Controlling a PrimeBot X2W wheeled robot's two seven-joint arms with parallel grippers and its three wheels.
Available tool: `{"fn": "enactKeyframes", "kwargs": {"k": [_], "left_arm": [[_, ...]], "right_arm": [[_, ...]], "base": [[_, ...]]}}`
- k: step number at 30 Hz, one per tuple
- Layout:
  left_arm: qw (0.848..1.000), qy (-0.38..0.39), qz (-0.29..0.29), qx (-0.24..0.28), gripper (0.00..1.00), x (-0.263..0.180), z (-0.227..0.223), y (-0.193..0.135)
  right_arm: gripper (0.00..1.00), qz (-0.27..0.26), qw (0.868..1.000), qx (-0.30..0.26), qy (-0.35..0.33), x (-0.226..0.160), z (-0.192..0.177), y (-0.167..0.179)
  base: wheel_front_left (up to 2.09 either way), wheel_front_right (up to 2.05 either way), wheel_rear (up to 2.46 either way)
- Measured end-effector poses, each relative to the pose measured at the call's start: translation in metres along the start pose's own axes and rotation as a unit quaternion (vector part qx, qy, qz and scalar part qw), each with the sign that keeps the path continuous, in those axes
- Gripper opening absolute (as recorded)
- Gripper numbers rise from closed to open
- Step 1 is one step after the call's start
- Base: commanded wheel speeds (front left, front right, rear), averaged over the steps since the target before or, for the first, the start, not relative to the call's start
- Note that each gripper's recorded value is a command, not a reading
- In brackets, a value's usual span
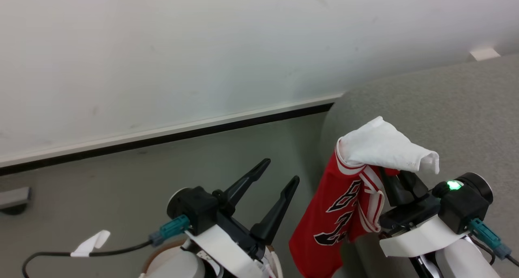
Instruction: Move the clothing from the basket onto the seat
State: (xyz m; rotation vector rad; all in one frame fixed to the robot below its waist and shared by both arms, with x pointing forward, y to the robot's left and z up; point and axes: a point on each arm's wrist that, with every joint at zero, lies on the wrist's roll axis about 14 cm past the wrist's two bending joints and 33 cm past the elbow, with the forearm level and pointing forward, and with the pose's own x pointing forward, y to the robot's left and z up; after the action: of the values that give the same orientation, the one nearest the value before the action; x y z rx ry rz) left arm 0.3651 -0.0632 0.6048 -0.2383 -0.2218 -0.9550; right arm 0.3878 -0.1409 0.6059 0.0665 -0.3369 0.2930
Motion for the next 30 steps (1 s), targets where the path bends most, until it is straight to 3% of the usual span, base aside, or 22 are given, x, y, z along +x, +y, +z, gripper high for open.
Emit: {"fn": "enactKeyframes", "kwargs": {"k": [11,18,23,30], "left_arm": [[0.995,0.029,-0.087,-0.037,1.00,0.031,-0.038,-0.042],[0.993,0.038,-0.102,-0.047,1.00,0.038,-0.050,-0.045],[0.993,0.048,-0.104,-0.034,1.00,0.038,-0.058,-0.037],[0.994,0.060,-0.089,-0.034,1.00,0.037,-0.071,-0.007]], "right_arm": [[0.00,-0.099,0.995,-0.031,-0.003,-0.050,0.017,-0.051],[0.00,-0.122,0.992,-0.037,-0.002,-0.055,0.018,-0.063],[0.00,-0.117,0.991,-0.054,-0.019,-0.038,0.030,-0.074],[0.00,-0.097,0.987,-0.089,-0.092,0.023,0.086,-0.105]], "base": [[0.00,0.00,0.00],[0.00,0.00,0.00],[0.00,0.00,0.00],[0.00,0.00,0.00]]}}
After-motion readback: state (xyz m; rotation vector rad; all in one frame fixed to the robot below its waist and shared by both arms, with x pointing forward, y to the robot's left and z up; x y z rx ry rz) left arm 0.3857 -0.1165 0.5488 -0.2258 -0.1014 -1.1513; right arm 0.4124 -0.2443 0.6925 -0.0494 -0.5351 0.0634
